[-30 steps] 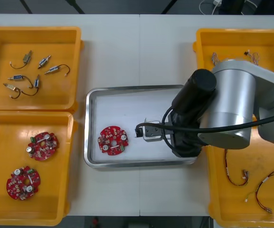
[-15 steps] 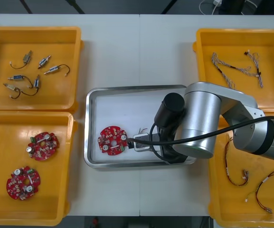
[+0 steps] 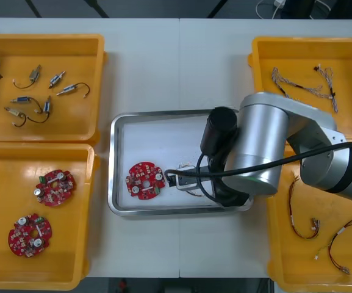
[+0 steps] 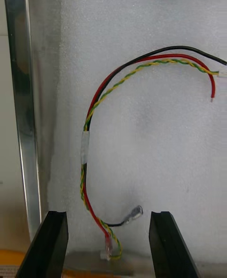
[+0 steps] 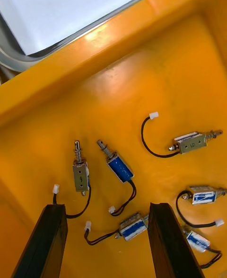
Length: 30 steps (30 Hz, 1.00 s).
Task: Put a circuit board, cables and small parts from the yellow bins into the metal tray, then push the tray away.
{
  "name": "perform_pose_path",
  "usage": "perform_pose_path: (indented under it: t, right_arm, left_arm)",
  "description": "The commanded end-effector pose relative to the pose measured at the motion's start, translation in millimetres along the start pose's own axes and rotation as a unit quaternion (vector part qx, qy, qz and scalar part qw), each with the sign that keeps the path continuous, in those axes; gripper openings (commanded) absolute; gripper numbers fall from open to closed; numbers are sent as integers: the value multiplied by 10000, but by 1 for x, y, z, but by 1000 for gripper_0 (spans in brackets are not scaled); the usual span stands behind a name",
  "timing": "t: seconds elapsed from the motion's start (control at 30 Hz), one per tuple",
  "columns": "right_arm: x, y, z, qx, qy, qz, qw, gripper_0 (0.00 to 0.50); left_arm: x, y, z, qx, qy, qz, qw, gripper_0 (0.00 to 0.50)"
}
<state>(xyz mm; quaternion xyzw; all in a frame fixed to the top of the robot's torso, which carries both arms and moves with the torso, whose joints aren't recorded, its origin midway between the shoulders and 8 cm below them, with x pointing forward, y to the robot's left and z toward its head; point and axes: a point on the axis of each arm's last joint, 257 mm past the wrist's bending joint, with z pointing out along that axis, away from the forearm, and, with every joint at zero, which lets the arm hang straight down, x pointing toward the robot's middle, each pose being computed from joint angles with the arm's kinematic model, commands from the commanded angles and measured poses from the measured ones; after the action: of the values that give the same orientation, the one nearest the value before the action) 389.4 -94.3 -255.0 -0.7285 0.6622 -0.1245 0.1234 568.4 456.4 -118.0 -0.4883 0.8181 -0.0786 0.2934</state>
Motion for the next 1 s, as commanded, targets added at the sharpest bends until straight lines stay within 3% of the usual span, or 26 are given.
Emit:
perform_pose_path:
  t: [0.03, 0.17, 0.27, 0.4, 0.43, 0.57, 0.63, 0.87, 0.93, 1.0]
  right_arm:
    - [-4, -28, -52, 117, -365, 204, 9991, 500]
    - [15, -38, -73, -7, -419, 853, 9955, 500]
    - [28, -43, -84, -87, -438, 1496, 9877, 500]
    - [48, -49, -96, -135, -468, 2605, 9642, 500]
    - [59, -54, -101, -117, -484, 3121, 9487, 500]
    - [84, -62, -108, -45, -470, 4060, 9127, 500]
    - [101, -66, -112, 22, -454, 4639, 8847, 500]
    - [148, -72, -123, 270, -258, 5981, 8005, 500]
    - [163, -76, -126, 359, -244, 6381, 7687, 500]
    - [172, -79, -127, 355, -226, 6581, 7517, 500]
  left_arm:
    - [0, 0, 6, 69, -33, 343, 9994, 500]
    - [3, 6, 17, -61, -150, 548, 9984, 500]
    - [6, 14, 26, -161, -119, 561, 9982, 500]
    - [10, 20, 36, -203, -58, 504, 9985, 500]
    - [10, 23, 40, -239, -39, 489, 9985, 500]
    - [11, 28, 46, -309, -58, 542, 9980, 500]
    - [15, 29, 49, -313, -13, 526, 9981, 500]
    - [20, 36, 60, -274, 5, 538, 9982, 500]
    - [22, 39, 63, -298, -2, 575, 9979, 500]
    - [23, 39, 65, -309, -3, 611, 9977, 500]
